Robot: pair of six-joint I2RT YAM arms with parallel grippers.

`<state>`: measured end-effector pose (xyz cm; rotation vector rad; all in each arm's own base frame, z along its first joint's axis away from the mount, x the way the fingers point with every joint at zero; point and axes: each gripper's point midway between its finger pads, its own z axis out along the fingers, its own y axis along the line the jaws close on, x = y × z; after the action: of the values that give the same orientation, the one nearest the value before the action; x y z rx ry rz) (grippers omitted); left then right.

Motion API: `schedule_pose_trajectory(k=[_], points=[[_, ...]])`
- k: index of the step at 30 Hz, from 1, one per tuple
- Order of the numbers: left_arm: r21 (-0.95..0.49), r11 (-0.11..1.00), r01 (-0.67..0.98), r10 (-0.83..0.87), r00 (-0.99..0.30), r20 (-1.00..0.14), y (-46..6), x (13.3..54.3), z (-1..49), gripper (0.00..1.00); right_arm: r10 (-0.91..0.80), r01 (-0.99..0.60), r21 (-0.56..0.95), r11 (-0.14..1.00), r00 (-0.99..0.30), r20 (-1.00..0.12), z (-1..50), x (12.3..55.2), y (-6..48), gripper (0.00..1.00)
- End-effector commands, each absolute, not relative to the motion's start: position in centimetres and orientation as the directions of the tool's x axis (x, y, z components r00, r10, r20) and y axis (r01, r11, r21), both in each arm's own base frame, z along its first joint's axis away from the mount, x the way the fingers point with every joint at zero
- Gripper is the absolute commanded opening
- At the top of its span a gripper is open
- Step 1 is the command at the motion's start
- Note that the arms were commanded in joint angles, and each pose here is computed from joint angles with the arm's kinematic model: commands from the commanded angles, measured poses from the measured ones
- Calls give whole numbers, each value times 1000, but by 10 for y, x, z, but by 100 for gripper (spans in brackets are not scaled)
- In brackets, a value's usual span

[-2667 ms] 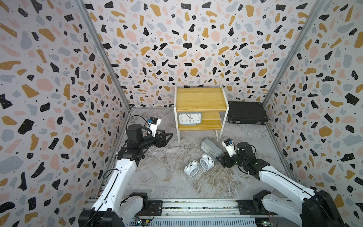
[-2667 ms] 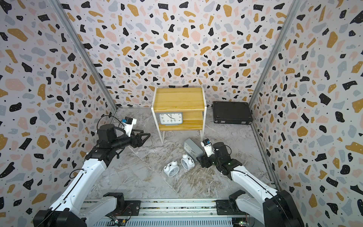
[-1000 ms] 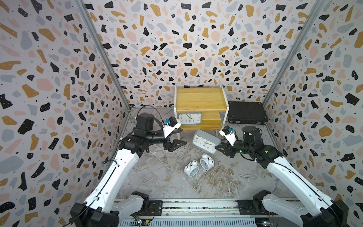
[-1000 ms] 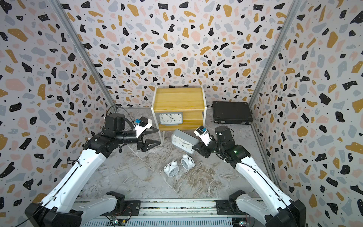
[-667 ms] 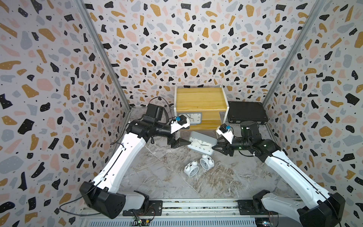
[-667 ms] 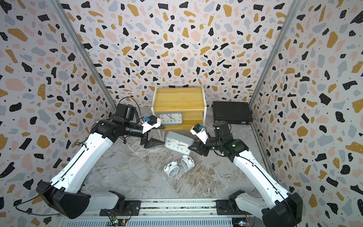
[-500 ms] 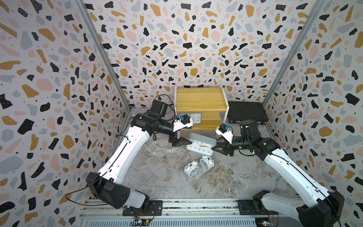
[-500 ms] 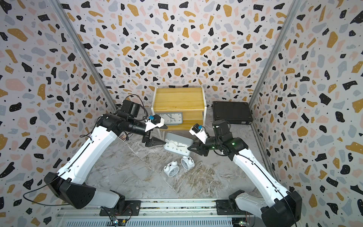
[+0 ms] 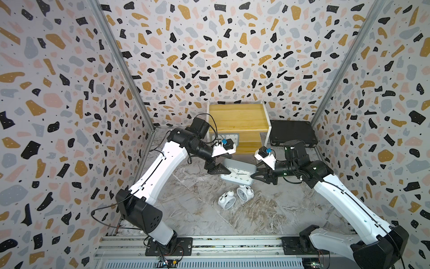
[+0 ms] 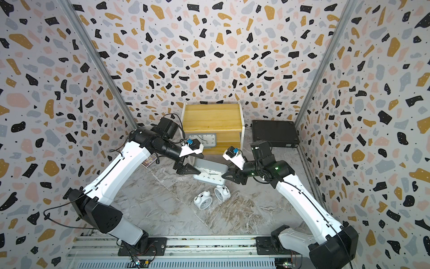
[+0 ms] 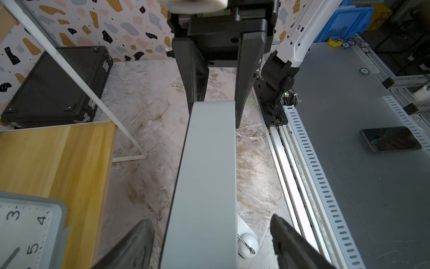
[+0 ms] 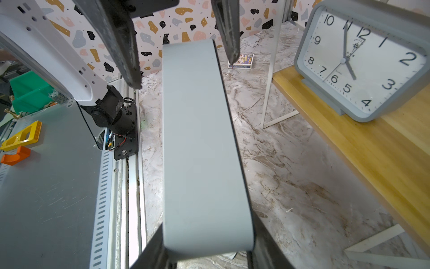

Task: Place the alarm clocks on the shelf by style
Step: Pick up the alarm from the center of the board.

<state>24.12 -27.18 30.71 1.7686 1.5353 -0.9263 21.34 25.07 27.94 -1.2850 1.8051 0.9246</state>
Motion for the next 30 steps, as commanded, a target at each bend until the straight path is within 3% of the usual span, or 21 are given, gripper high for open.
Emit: schedule_pose_trajectory(k=[1,8,11,15,19,21,30], points=[[15,-142,990,564,93,-820,-275,242,311,81,-409,-975,81,207,-161,-898,306,209,254,23],[-16,-148,989,578,74,-812,-277,242,306,67,-412,-973,70,218,-157,-898,306,211,253,23],[-28,-153,988,583,67,-810,-277,241,306,56,-412,-972,64,226,-155,-898,305,213,253,24],[-37,-158,987,580,62,-812,-277,239,309,33,-411,-969,56,241,-154,-899,304,215,252,24],[-33,-159,987,578,66,-813,-277,238,310,22,-397,-963,45,265,-151,-905,303,220,252,27],[-28,-155,988,578,68,-813,-277,238,312,19,-387,-960,43,276,-152,-909,303,222,252,31],[4,-66,998,530,39,-847,-277,242,342,14,-279,-956,79,284,-161,-947,306,224,257,72]])
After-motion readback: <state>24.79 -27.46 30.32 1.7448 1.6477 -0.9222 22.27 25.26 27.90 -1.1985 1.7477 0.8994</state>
